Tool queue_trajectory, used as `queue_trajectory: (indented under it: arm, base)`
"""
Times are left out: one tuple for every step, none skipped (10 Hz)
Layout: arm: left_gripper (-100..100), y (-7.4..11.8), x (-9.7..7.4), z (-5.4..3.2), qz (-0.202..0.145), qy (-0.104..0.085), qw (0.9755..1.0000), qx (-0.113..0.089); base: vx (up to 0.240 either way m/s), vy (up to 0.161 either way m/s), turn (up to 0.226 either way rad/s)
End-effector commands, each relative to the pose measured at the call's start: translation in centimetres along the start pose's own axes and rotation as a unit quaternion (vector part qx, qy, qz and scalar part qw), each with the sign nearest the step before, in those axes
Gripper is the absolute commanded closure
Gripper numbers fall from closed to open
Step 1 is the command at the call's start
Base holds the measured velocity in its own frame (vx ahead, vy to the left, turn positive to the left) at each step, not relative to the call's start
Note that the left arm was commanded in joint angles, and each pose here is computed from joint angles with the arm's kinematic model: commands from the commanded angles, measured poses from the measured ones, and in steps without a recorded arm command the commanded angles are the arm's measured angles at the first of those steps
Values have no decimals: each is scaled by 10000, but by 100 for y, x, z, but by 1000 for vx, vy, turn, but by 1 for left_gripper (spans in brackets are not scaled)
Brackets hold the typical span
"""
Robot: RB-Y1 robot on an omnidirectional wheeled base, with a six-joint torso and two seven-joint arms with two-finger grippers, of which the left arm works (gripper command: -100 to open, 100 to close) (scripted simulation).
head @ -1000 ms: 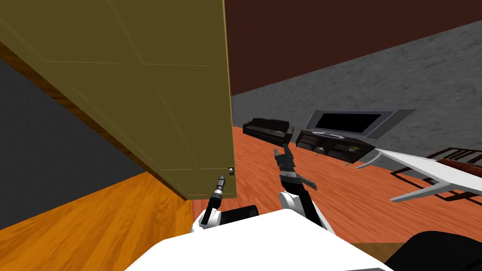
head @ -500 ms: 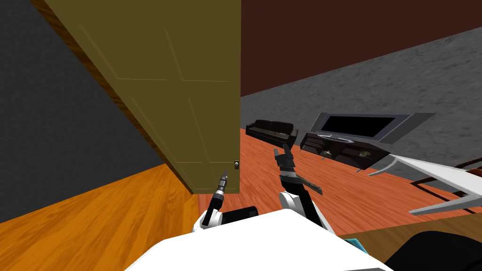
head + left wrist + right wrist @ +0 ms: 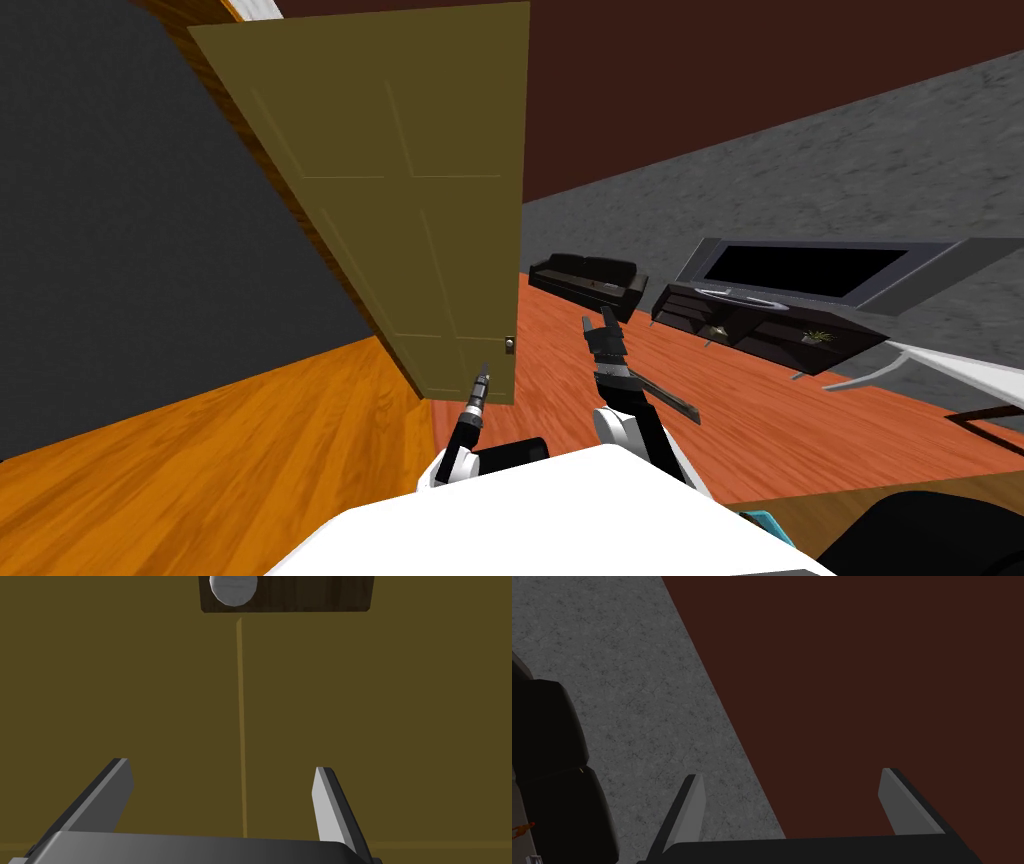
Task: Push the door open
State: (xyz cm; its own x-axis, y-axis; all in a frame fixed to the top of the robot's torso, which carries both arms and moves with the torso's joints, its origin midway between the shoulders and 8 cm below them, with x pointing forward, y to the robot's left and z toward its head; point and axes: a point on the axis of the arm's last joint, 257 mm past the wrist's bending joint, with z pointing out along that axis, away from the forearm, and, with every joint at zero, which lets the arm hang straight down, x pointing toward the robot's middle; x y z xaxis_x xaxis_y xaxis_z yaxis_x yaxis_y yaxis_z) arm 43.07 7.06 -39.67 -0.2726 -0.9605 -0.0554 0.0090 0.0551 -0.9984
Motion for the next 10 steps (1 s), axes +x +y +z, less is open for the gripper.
queue_trajectory:
  arm:
    - [-100, 24, 70, 8, -8, 31, 10000, -11]
    - [-100, 24, 70, 8, -8, 31, 10000, -11]
    - [-100, -5, 235, 9, -86, 108, 9999, 3]
    - [-100, -21, 313, 10, -127, 142, 9998, 10]
    - [-100, -37, 386, 11, -167, 173, 9997, 17]
    - [-100, -66, 503, 14, -236, 219, 9995, 30]
    - [-100, -85, 569, 16, -277, 243, 9993, 37]
    - [-100, -72, 519, 8, -251, 223, 9994, 33]
    - [-100, -47, 463, -1, -194, 216, 9996, 17]
    - [-100, -38, 438, -3, -173, 212, 9996, 11]
  base:
    - [-44, 4, 35]
    - [-13, -3, -1]
    - [-59, -5, 170]
    - [-93, -12, 139]
    - [-90, -20, 59]
    - [-119, -79, 72]
    - [-140, -118, 80]
    - [-62, -54, 17]
    - [73, 40, -6]
    - [142, 53, -11]
